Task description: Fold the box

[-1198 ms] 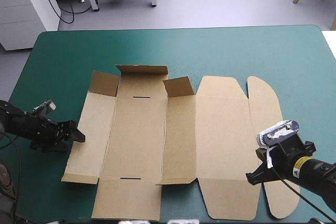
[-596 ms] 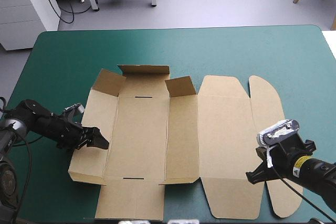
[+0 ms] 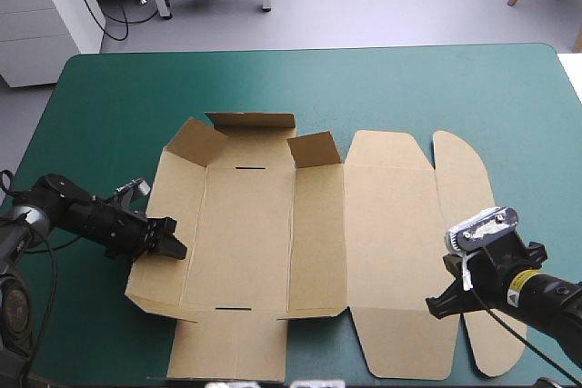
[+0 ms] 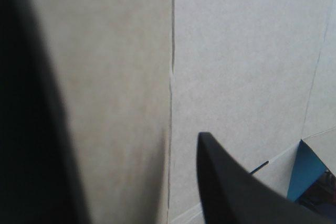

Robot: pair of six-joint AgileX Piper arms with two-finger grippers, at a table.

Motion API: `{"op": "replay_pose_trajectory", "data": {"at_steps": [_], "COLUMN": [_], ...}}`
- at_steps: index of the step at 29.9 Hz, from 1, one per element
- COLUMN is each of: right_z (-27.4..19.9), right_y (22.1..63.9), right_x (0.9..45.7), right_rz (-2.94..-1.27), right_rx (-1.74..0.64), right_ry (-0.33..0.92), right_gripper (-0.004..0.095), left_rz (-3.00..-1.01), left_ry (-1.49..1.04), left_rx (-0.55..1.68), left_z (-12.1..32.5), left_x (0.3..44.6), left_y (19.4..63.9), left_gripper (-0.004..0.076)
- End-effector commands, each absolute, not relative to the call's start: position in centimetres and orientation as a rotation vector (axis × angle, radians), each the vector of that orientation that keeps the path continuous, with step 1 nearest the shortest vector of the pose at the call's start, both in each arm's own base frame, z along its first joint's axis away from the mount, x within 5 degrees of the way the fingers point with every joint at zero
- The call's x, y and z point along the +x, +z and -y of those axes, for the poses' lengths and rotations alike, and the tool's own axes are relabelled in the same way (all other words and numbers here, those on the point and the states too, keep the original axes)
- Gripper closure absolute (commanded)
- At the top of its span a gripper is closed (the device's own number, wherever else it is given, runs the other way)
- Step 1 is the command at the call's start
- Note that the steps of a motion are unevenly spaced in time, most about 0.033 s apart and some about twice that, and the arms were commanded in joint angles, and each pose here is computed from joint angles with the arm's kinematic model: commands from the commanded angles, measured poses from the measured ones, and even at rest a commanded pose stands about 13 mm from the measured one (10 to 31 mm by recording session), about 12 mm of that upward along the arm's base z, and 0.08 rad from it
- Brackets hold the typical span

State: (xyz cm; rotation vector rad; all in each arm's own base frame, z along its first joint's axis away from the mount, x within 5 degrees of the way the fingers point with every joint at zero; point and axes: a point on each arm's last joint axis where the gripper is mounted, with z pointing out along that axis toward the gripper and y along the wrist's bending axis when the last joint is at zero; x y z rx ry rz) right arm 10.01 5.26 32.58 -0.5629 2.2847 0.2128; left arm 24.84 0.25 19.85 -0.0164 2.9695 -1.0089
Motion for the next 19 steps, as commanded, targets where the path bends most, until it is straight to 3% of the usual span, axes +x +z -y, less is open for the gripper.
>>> {"op": "replay_pose_trajectory", "data": {"at_steps": [1, 13, 19], "right_z": [-5.3, -5.2, -5.2], "right_y": [33.8, 33.8, 33.8], "right_x": [10.3, 10.3, 10.3], "right_rz": [-2.2, -2.21, -2.212], "right_rx": [-0.549, -0.551, -0.552], "right_ry": [0.212, 0.209, 0.208], "right_gripper": [0.0927, 0.0927, 0.0927], "left_rz": [-2.891, -2.827, -2.83], "left_ry": [-1.057, -1.153, -0.975], "left_rx": [-0.038, -0.06, 0.099], "left_z": [0.3, 0.8, 0.1], "left_x": [25.2, 25.6, 27.1], "left_y": [21.3, 22.1, 24.2], "left_gripper": [0.0729, 0.0734, 0.0734]}}
